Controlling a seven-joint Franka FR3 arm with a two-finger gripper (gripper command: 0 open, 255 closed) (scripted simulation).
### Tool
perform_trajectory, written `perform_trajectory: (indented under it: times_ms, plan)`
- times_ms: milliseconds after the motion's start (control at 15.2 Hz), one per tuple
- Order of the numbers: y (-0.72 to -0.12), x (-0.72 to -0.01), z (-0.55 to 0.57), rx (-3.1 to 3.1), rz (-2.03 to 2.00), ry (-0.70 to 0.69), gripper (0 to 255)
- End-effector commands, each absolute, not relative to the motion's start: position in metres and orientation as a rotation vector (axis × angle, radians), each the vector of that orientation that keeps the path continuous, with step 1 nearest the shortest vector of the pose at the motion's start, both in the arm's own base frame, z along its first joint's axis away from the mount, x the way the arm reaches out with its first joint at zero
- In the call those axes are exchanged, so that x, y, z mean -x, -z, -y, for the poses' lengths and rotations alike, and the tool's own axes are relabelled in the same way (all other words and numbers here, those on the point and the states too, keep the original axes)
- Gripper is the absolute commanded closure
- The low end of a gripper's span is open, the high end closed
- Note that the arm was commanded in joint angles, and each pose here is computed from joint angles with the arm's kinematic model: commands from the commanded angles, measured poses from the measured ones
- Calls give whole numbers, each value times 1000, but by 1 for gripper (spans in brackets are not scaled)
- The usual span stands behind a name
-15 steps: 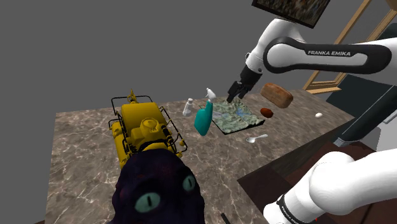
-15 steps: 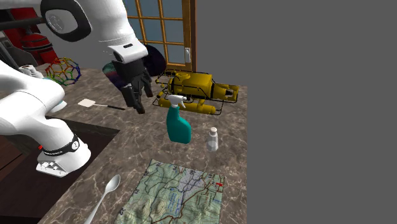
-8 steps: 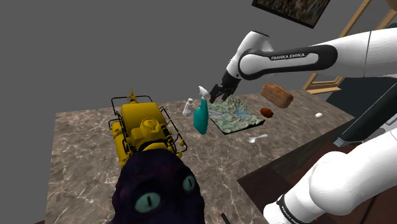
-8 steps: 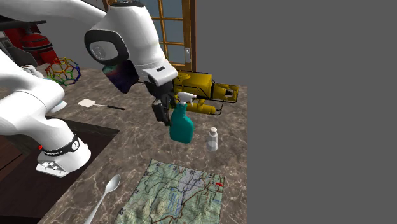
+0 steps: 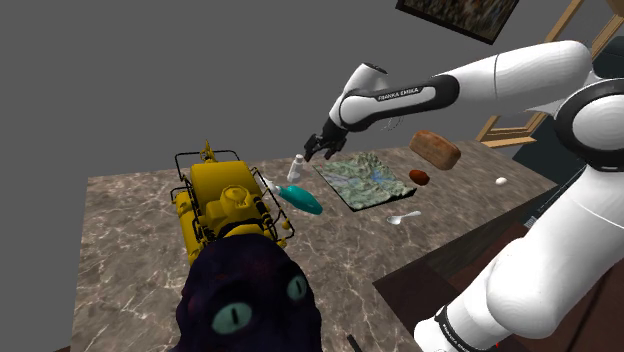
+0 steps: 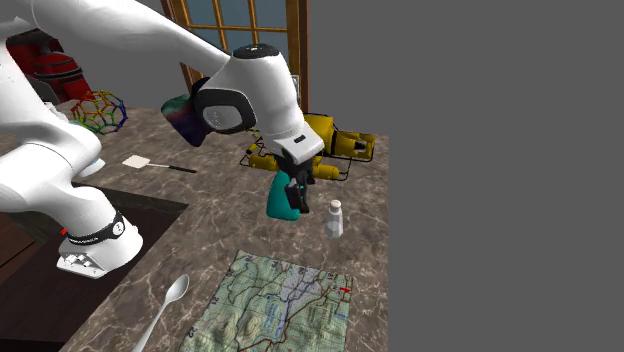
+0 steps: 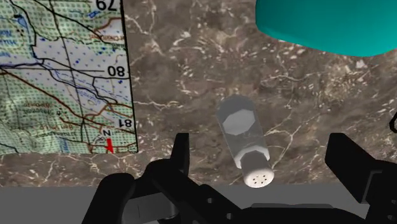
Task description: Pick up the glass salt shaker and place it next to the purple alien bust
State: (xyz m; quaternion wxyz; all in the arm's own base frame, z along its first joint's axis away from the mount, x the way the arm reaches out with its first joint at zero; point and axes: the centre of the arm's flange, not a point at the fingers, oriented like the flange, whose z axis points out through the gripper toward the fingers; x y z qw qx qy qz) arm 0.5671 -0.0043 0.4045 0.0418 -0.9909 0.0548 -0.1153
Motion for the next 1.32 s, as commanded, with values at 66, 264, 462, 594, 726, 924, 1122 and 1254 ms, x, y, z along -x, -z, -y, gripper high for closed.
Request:
perform_trajectory:
  times_ms: [66,264,462,594,726,924,1122,1254]
  plan:
    - [-380,-598,0,3013,-202,375,0]
    - [-367,-611,-1,3005,-214,383,0]
    - [-352,-616,-3,3005,-214,383,0]
    - [-342,-618,-4,3005,-214,383,0]
    - [-334,-620,-4,3005,-214,383,0]
    - [-334,-620,-4,3005,-214,383,0]
    - [-334,-620,-4,3005,-214,383,0]
    - [-334,-620,-4,3005,-214,383,255]
